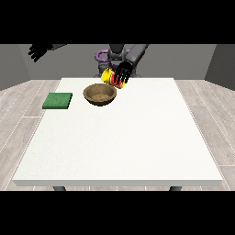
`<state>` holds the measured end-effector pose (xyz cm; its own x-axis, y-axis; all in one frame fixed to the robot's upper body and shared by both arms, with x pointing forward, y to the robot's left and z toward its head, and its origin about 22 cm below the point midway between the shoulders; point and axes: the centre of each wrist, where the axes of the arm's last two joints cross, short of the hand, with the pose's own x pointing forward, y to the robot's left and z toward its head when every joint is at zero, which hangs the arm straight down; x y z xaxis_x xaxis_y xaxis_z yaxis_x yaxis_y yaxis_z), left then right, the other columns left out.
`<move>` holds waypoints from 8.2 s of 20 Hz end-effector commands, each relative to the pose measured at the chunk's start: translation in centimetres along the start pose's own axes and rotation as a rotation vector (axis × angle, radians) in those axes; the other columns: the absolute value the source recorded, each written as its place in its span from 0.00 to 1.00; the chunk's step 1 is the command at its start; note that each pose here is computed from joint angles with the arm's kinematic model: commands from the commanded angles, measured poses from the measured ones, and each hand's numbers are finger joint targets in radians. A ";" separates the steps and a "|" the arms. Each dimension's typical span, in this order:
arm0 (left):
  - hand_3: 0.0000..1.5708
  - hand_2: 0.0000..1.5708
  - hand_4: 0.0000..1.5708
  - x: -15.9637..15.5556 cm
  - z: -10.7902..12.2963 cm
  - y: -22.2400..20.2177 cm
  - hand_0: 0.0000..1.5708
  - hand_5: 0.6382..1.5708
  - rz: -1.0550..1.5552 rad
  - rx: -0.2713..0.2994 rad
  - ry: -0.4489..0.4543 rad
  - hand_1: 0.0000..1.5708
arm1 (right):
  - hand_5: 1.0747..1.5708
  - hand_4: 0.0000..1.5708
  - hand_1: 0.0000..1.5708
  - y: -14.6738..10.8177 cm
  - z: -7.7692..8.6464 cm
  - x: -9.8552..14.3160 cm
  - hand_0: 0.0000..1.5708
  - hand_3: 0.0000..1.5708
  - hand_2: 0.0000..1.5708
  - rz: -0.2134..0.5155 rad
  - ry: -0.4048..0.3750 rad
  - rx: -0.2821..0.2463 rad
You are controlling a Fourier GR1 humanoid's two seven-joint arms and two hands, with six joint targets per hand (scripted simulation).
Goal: Pick the cup and pour the ball into the bowl, then pick the bowl and place it on the pad
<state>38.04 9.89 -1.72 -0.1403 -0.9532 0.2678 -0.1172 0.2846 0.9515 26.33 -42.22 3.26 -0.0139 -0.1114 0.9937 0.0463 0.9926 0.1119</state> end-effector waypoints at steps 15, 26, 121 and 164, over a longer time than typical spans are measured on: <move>0.99 0.80 0.66 8.1 -1.1 2.5 0.17 1.00 -0.746 -0.026 -0.110 0.17 | 0.96 0.44 0.00 2.7 -3.0 -1.8 0.00 0.21 0.00 -0.024 0.034 0.058; 0.98 1.00 0.70 6.9 -2.4 6.2 0.48 0.98 -0.413 0.002 -0.065 0.48 | 0.96 0.45 0.00 5.7 -1.6 -4.7 0.00 0.11 0.00 -0.010 0.103 -0.023; 0.00 0.00 0.77 -32.5 9.0 32.7 0.00 0.98 1.113 0.274 0.028 0.00 | 0.99 0.71 1.00 -3.4 -6.9 5.0 1.00 0.29 1.00 0.398 0.252 -0.387; 0.00 0.00 0.77 -31.9 8.7 37.5 0.00 1.00 1.072 0.345 -0.113 0.00 | 0.67 0.00 0.00 -1.7 -10.2 5.4 0.00 0.00 0.00 0.292 0.183 -0.513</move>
<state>29.23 52.32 23.53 -0.4106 -0.1845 0.8929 -0.1523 0.9794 0.1324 35.40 -45.88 7.93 0.2053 0.0829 0.9752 0.5321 0.8268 -0.1824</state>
